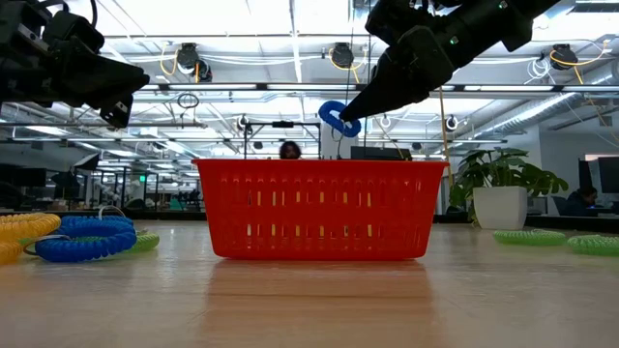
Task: Sort spring keychains into baskets
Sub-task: Put the blue spring keychain into the yellow basket, then put the green spring keychain into the red basket
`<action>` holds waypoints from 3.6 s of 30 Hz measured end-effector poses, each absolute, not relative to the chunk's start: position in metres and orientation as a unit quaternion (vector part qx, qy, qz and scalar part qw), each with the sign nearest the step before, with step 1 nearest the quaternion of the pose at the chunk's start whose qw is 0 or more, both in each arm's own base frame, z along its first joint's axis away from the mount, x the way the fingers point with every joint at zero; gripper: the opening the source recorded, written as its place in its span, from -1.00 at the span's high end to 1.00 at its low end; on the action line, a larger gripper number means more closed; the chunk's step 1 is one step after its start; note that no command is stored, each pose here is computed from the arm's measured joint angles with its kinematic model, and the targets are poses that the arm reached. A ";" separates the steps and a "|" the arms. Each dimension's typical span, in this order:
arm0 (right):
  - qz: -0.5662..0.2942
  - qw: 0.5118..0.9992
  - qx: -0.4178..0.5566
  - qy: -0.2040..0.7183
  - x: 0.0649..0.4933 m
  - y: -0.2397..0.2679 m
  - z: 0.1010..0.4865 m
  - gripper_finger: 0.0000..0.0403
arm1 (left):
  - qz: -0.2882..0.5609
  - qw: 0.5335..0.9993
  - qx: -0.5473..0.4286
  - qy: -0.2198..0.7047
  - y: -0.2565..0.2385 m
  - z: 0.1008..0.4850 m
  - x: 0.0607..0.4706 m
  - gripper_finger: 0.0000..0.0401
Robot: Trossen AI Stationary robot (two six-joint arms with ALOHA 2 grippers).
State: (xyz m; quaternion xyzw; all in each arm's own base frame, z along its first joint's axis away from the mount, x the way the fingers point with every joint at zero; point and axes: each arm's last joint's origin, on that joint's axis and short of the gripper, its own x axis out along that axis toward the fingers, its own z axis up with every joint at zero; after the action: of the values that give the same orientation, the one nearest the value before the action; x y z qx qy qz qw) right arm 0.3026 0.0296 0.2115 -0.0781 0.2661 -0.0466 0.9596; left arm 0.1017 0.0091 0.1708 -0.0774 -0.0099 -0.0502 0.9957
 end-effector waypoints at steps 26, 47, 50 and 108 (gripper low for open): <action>-0.045 0.960 -0.078 0.266 0.303 0.030 0.211 0.69 | -0.050 0.996 -0.077 -0.010 0.009 0.171 0.102 0.70; -0.052 0.961 -0.053 0.265 0.303 0.030 0.212 0.39 | -0.050 0.996 -0.077 -0.010 0.009 0.171 0.102 0.70; -0.052 0.961 -0.053 0.265 0.303 0.030 0.212 0.31 | -0.050 0.996 -0.077 -0.010 0.009 0.171 0.102 0.70; 0.014 0.820 0.007 0.573 0.206 0.084 0.120 0.20 | -0.050 0.996 -0.077 -0.010 0.009 0.171 0.102 0.70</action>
State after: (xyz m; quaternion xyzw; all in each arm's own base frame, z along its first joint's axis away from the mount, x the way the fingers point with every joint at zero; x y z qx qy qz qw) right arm 0.2055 0.0839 0.1195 0.0068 0.5725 0.0142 0.8197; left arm 0.1017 0.0091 0.1708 -0.0774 -0.0099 -0.0503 0.9957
